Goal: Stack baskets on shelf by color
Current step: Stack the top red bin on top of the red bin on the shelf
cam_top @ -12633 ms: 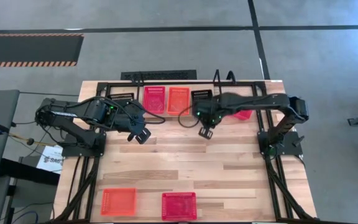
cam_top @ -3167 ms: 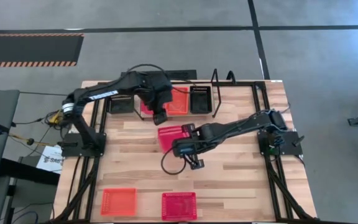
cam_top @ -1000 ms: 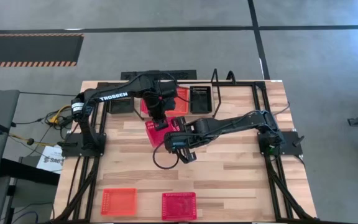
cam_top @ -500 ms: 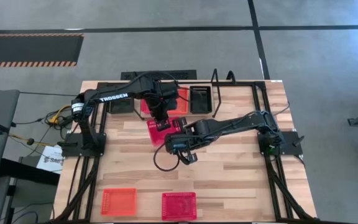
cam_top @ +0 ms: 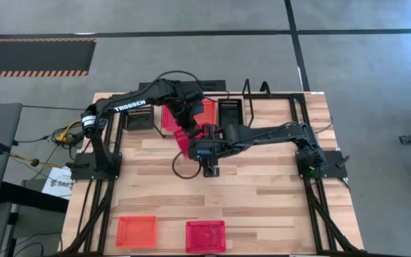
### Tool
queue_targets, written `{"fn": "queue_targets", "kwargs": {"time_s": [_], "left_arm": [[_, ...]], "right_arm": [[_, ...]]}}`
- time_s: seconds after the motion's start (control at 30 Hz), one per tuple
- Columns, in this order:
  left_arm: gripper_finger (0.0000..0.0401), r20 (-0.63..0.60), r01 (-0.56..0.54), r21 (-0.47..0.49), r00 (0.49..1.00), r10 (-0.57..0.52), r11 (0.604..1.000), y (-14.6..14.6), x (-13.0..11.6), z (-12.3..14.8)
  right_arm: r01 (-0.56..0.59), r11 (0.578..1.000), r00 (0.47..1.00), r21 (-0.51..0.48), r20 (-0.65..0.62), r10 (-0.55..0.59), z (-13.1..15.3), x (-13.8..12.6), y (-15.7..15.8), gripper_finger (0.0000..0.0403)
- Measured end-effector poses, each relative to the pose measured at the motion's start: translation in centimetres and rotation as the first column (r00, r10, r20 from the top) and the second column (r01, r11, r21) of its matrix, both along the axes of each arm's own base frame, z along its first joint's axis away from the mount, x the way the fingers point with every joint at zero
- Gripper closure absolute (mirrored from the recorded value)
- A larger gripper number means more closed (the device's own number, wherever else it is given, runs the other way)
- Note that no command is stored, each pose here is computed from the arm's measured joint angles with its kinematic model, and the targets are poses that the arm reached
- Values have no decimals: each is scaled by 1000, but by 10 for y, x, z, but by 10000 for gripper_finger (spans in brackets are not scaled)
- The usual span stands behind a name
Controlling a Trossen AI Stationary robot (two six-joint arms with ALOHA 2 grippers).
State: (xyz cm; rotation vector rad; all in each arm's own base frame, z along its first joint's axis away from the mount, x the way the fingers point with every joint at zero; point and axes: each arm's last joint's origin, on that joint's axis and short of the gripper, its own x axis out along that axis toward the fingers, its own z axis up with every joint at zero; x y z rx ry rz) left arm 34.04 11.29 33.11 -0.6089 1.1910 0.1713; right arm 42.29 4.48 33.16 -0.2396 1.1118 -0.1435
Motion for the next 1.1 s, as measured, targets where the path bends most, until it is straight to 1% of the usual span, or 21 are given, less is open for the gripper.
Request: {"fn": "queue_targets", "kwargs": {"time_s": [0.23, 0.37, 0.47, 0.6, 0.7, 0.83, 0.9, 1.0, 1.1], "left_arm": [[401, 12, -21, -11, 1000, 21, 1000, 12, -4, 0], [401, 2, -19, 23, 1000, 19, 1000, 14, -5, 0], [401, -26, -25, 51, 999, 26, 998, 14, -6, -1], [401, -65, 0, 62, 998, 4, 998, 10, -8, -2], [401, -86, 14, 91, 996, -6, 996, 5, -8, -2], [401, -89, 22, 103, 996, -13, 994, 4, -7, -2], [401, -93, 25, 113, 996, -14, 993, 4, -7, -3], [401, -110, 25, 142, 994, -9, 990, 3, -8, -3], [401, -124, 25, 144, 992, -7, 989, 2, -9, -3]], "right_arm": [[-18, 1000, 1000, -12, -13, 18, 2, 0, -14, 241], [-52, 998, 998, 45, -23, 53, 2, 1, -20, 268], [-72, 993, 997, 89, -19, 74, 2, 2, -26, 281], [-105, 990, 994, 93, -20, 107, 2, 2, -31, 283], [-124, 988, 992, 96, -20, 126, 2, 3, -32, 281], [-127, 986, 992, 103, -10, 129, 3, 3, -32, 281], [-115, 987, 993, 110, 5, 115, 0, 7, -31, 281], [-63, 988, 998, 138, 35, 59, -2, 11, -30, 281], [-37, 987, 998, 157, 64, 27, 1, 13, -30, 280]]}}
